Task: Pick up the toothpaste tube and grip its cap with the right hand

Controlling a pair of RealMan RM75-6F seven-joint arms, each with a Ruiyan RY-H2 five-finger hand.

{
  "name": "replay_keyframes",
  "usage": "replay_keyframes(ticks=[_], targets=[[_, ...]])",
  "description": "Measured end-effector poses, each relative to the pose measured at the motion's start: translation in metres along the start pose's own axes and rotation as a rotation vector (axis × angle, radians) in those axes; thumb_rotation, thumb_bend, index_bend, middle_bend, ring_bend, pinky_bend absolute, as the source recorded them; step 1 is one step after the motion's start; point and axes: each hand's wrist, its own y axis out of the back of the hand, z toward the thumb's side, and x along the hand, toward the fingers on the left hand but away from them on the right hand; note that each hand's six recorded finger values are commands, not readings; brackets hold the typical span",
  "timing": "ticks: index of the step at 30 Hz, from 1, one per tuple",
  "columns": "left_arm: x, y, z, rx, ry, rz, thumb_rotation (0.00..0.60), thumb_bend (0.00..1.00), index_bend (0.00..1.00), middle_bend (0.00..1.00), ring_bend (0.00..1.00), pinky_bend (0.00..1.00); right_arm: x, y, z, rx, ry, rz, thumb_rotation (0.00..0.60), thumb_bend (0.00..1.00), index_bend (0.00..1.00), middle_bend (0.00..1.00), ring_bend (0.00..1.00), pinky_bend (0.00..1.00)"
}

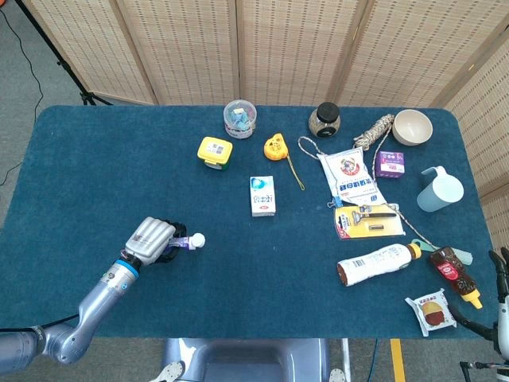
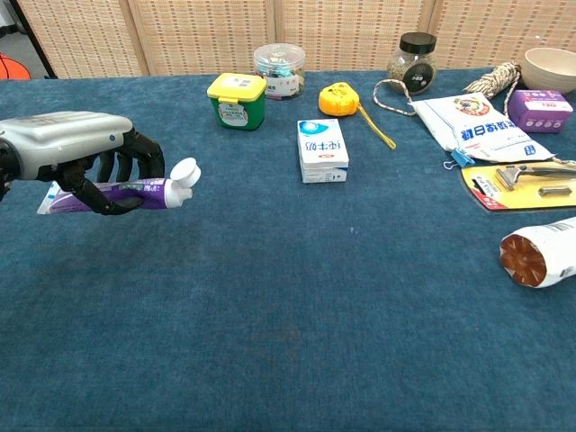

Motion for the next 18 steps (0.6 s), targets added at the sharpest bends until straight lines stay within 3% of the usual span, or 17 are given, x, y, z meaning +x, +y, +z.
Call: replay_keyframes(ticks=[10,18], targets=[[-0.013,0.035,0.013,0.037,-0.09,0.018,0.6,1.0,0.54,0.51,0.5,0.53,-0.009,-0.004,0.02,-0.021,0.079,0.035,0.6,0.0,0.03,0.0,0.0,0.0],[-0.023,0.061,0.026,0.043,-0.163,-0.005,0.6,1.0,0.55,0.51,0.51,0.53,-0.019,-0.011,0.049,-0.075,0.194,0.089,0.6,0.0,0.09,0.02,0.0,0.02]])
